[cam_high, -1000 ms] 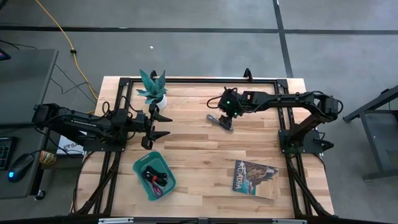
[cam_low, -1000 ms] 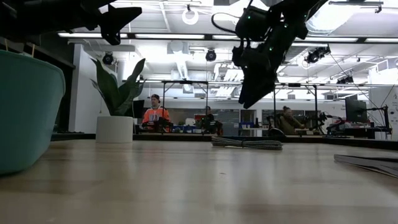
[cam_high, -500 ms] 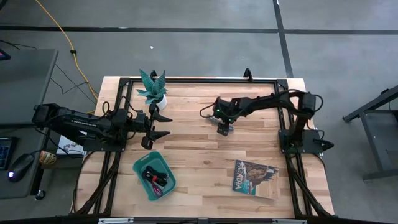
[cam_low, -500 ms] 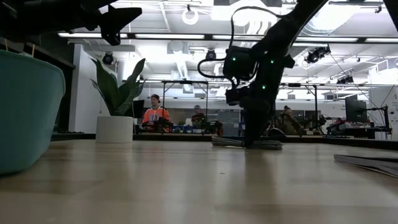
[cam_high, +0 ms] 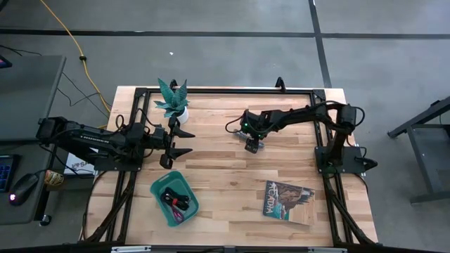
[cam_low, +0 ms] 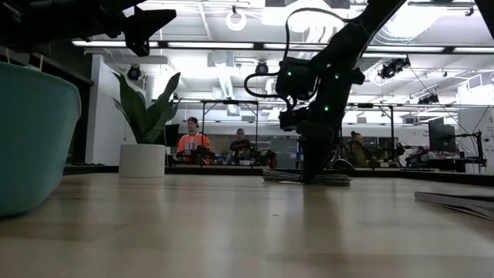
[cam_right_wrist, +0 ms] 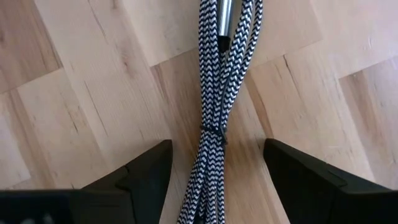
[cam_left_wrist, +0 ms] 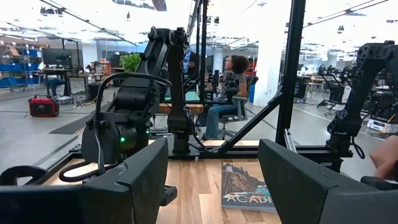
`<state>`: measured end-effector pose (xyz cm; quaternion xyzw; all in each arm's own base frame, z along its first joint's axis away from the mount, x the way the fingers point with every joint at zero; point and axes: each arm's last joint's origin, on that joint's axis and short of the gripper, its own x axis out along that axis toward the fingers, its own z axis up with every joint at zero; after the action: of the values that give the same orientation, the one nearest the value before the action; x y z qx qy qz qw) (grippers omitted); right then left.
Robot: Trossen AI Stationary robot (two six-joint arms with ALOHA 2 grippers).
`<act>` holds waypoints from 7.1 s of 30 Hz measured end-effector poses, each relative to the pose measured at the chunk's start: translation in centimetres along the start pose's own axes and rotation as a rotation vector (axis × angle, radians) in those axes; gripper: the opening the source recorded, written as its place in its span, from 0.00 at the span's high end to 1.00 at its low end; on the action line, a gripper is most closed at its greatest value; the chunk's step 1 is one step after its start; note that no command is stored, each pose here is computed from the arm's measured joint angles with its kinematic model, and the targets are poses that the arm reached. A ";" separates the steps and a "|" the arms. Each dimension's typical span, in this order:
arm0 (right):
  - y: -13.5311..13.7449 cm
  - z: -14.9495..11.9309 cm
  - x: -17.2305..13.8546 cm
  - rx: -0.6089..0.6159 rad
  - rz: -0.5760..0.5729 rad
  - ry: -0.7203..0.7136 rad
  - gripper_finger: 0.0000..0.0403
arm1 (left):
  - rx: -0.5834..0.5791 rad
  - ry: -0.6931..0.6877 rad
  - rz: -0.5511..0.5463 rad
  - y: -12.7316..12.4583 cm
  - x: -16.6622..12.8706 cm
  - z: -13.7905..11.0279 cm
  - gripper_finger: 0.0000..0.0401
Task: Pick and place USB-C Cables
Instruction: Put the white stripe USB cable into the green bin
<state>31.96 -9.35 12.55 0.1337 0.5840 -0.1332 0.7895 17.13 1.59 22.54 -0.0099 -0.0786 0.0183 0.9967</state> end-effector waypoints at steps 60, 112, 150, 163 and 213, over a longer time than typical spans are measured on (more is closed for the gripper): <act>1.4 -5.5 -5.1 0.008 0.048 -0.171 0.99 | -0.044 0.024 0.001 0.0 0.0 -0.2 0.43; 7.3 -3.7 -10.2 -0.141 0.443 -1.206 0.99 | -0.107 -0.017 0.211 1.0 5.3 -2.1 0.43; 11.0 -0.3 -8.3 -0.189 0.480 -1.118 0.99 | -0.094 0.053 0.146 -0.9 12.8 -3.8 0.60; 10.9 -0.3 -8.2 -0.189 0.476 -1.110 0.94 | -0.093 0.066 0.149 -0.9 12.8 -3.9 0.98; 5.5 -10.5 -14.1 -0.107 0.294 -1.188 0.41 | -0.067 0.159 0.145 -0.2 1.9 0.2 1.00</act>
<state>20.64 0.39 23.41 0.0758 0.0257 -0.0450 0.9958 18.95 1.49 23.02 -0.0503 0.0008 0.0868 0.9950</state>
